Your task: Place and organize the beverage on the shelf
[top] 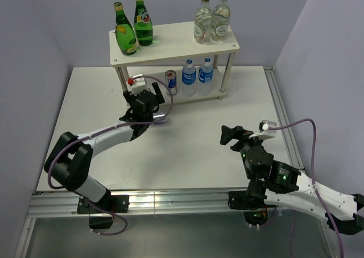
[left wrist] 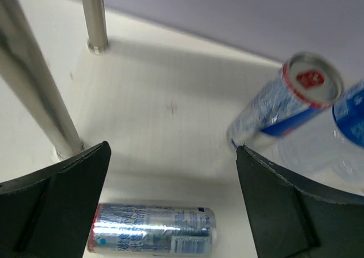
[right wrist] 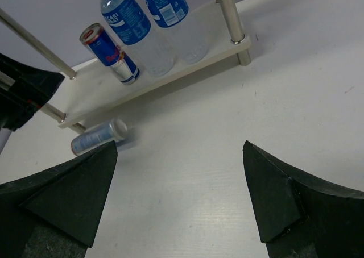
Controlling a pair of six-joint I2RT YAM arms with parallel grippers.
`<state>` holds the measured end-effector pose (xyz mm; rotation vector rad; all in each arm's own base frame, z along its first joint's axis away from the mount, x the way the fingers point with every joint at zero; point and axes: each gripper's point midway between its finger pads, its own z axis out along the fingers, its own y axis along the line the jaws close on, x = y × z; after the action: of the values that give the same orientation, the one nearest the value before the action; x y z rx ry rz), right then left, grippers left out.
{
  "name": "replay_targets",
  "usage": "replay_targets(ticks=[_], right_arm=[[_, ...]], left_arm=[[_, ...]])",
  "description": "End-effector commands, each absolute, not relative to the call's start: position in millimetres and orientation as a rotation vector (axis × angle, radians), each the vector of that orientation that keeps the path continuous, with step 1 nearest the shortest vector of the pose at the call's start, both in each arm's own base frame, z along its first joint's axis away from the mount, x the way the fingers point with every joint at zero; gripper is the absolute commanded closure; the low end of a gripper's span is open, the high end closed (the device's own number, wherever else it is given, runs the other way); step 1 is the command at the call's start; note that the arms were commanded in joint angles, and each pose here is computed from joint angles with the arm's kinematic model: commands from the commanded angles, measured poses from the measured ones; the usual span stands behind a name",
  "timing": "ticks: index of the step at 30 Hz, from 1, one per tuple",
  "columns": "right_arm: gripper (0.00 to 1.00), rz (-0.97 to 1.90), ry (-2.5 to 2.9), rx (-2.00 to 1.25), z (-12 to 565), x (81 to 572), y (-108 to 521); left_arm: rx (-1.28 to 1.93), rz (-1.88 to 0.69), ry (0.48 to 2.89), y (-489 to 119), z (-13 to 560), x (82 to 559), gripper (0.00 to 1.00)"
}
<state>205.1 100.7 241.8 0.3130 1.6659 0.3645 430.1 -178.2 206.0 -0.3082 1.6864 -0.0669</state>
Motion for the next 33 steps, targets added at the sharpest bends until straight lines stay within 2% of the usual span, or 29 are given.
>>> replay_targets(ticks=[1,6,13,18,25,31,33], right_arm=[[0.02,0.364,1.648,0.341,245.8,206.8,100.2],[0.02,0.357,1.649,0.343,247.8,207.3,100.3],[0.02,0.373,1.642,0.354,248.4,205.7,97.3],[0.02,0.392,1.631,0.375,249.5,203.3,92.1],[0.02,0.441,1.603,0.411,253.5,199.1,84.3],[0.02,0.462,1.598,0.425,254.0,196.5,80.6],[0.02,0.472,1.595,0.431,254.0,195.3,78.8]], left_arm=[[-0.471,-0.292,1.742,-191.7,198.9,409.1,0.01],[-0.65,-0.44,1.843,-200.4,196.6,377.7,0.01],[-0.916,-0.689,1.971,-226.4,202.9,302.0,0.01],[-1.211,-0.796,1.965,-208.7,205.0,264.8,0.01],[-1.419,-0.566,2.12,-189.5,170.1,211.0,0.01],[-1.498,-0.44,2.217,-205.2,132.4,197.1,0.01],[-1.506,-0.467,2.247,-216.2,121.1,196.2,0.01]])
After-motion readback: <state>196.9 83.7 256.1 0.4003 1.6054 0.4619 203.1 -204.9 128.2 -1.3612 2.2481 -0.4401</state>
